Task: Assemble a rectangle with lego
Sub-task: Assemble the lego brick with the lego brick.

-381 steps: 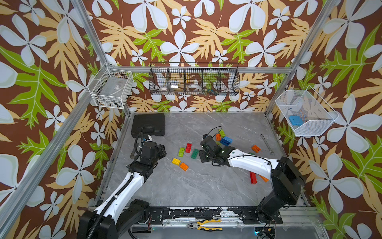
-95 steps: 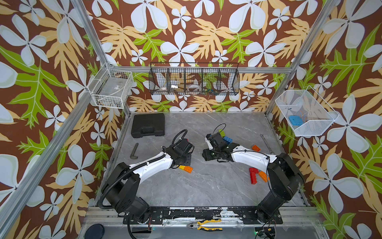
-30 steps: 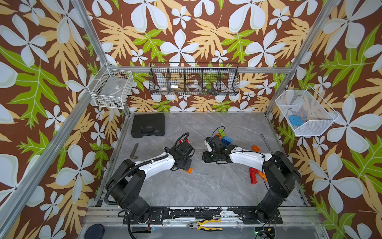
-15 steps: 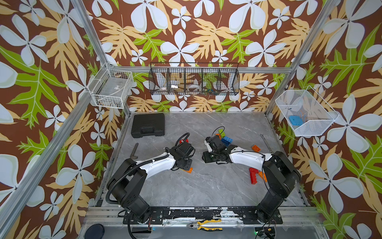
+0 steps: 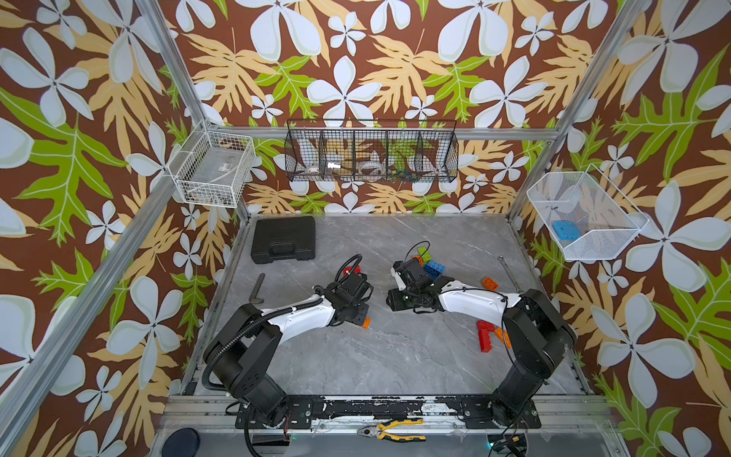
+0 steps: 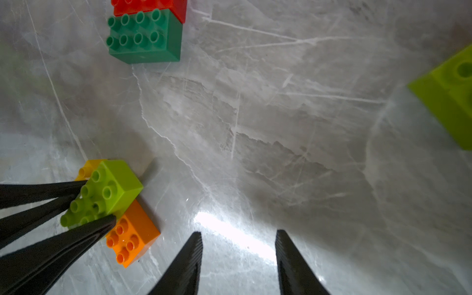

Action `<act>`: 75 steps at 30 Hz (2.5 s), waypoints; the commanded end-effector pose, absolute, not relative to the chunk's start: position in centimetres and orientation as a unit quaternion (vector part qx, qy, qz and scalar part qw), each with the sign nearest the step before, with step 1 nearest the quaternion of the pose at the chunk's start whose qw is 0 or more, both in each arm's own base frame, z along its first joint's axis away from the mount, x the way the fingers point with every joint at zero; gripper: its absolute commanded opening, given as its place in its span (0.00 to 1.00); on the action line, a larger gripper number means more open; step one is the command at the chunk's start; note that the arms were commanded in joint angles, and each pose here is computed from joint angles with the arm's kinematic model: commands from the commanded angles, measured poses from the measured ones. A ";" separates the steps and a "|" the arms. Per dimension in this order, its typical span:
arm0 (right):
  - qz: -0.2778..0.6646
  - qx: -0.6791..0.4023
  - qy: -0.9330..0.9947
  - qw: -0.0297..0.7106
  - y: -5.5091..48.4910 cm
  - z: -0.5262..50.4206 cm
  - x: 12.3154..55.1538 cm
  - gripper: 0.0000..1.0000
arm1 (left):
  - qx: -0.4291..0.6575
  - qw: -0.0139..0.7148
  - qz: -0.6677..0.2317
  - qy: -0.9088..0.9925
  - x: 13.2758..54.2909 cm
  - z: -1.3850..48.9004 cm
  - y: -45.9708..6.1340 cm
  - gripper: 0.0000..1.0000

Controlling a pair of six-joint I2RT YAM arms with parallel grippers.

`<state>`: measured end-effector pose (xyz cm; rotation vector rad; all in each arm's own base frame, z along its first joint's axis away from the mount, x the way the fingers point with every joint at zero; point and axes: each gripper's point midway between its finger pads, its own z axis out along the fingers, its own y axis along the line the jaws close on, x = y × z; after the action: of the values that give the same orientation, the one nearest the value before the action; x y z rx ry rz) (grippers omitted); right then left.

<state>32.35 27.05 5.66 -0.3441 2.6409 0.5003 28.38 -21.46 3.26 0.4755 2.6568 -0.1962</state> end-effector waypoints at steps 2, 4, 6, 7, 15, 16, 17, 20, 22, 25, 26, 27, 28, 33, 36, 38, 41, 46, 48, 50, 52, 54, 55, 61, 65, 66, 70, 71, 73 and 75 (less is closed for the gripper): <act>0.183 -0.122 0.951 0.216 27.2 5.8 32.4 0.46 | 0.170 0.146 -0.047 0.973 25.2 0.7 -19.4 0.00; 0.185 -0.122 0.951 0.217 27.4 5.9 32.5 0.46 | 0.171 0.143 -0.047 0.974 24.9 0.4 -19.3 0.00; 0.185 -0.122 0.950 0.218 27.4 6.1 32.6 0.46 | 0.171 0.139 -0.047 0.974 24.6 0.0 -19.1 0.00; 0.186 -0.122 0.950 0.218 27.5 6.1 32.6 0.46 | 0.172 0.136 -0.046 0.975 24.5 -0.4 -19.0 0.00; 0.186 -0.123 0.949 0.222 27.5 6.4 32.7 0.46 | 0.178 0.108 -0.038 0.977 23.5 -2.2 -18.5 0.00; 0.185 -0.123 0.949 0.222 27.5 6.3 32.7 0.46 | 0.178 0.109 -0.037 0.977 23.5 -2.1 -18.5 0.00; 0.186 -0.123 0.949 0.222 27.6 6.4 32.7 0.45 | 0.178 0.112 -0.038 0.977 23.7 -1.9 -18.5 0.00; 0.185 -0.124 0.950 0.221 27.5 6.3 32.7 0.45 | 0.177 0.122 -0.045 0.975 24.2 -1.1 -19.1 0.00; 0.185 -0.125 0.949 0.222 27.6 6.3 32.7 0.45 | 0.177 0.129 -0.051 0.974 24.7 -0.4 -19.5 0.00; 0.185 -0.125 0.949 0.223 27.6 6.3 32.8 0.45 | 0.179 0.133 -0.053 0.973 25.3 0.3 -20.0 0.01; 0.185 -0.125 0.949 0.223 27.6 6.3 32.8 0.45 | 0.179 0.132 -0.053 0.974 25.4 0.5 -20.1 0.03; 0.186 -0.125 0.949 0.223 27.6 6.3 32.8 0.45 | 0.179 0.133 -0.053 0.973 25.5 0.6 -20.2 0.05; 0.187 -0.124 0.949 0.223 27.6 6.3 32.7 0.45 | 0.180 0.133 -0.054 0.973 25.6 0.7 -20.3 0.06; 0.187 -0.126 0.949 0.222 27.6 6.2 32.7 0.45 | 0.181 0.139 -0.056 0.972 26.3 1.5 -20.9 0.12; 0.188 -0.127 0.949 0.220 27.7 6.1 32.6 0.45 | 0.182 0.143 -0.056 0.971 26.6 2.0 -21.1 0.15; 0.189 -0.128 0.949 0.220 27.7 6.1 32.6 0.45 | 0.182 0.144 -0.056 0.971 26.8 2.2 -21.1 0.18; 0.189 -0.130 0.948 0.219 27.8 6.0 32.7 0.45 | 0.181 0.150 -0.056 0.970 27.0 2.6 -21.2 0.22; 0.193 -0.131 0.948 0.218 28.0 6.0 32.7 0.45 | 0.181 0.156 -0.058 0.969 27.3 3.0 -21.4 0.26; 0.193 -0.131 0.948 0.216 28.0 5.9 32.7 0.44 | 0.181 0.157 -0.058 0.969 27.4 3.1 -21.5 0.26; 0.193 -0.131 0.948 0.216 28.0 5.9 32.7 0.44 | 0.181 0.158 -0.060 0.969 27.4 3.2 -21.5 0.27; 0.194 -0.131 0.948 0.216 28.0 6.0 32.7 0.44 | 0.181 0.161 -0.061 0.968 27.5 3.4 -21.6 0.28; 0.194 -0.131 0.948 0.215 28.1 5.9 32.7 0.44 | 0.181 0.163 -0.062 0.968 27.5 3.7 -21.6 0.30; 0.195 -0.131 0.948 0.215 28.1 5.9 32.7 0.44 | 0.181 0.165 -0.063 0.968 27.6 3.8 -21.6 0.31; 0.197 -0.133 0.948 0.214 28.3 5.9 32.7 0.44 | 0.179 0.169 -0.067 0.967 27.6 4.2 -21.8 0.38; 0.197 -0.133 0.948 0.212 28.2 5.8 32.7 0.43 | 0.179 0.171 -0.068 0.966 27.6 4.4 -21.7 0.39; 0.197 -0.133 0.948 0.212 28.2 5.7 32.6 0.43 | 0.178 0.173 -0.068 0.966 27.7 4.4 -21.7 0.41; 0.198 -0.133 0.948 0.210 28.2 5.6 32.5 0.43 | 0.177 0.177 -0.070 0.966 27.8 4.8 -21.8 0.44; 0.199 -0.132 0.948 0.210 28.2 5.6 32.5 0.43 | 0.176 0.178 -0.069 0.966 27.8 4.9 -21.7 0.46; 0.200 -0.133 0.948 0.210 28.3 5.6 32.6 0.43 | 0.174 0.185 -0.068 0.965 28.0 5.4 -21.7 0.49; 0.201 -0.133 0.947 0.210 28.3 5.7 32.5 0.43 | 0.172 0.198 -0.068 0.963 28.3 6.4 -21.7 0.52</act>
<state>32.47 28.02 5.66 -0.3655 2.6401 0.5449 27.98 -21.87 5.37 0.4976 2.7125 -0.2060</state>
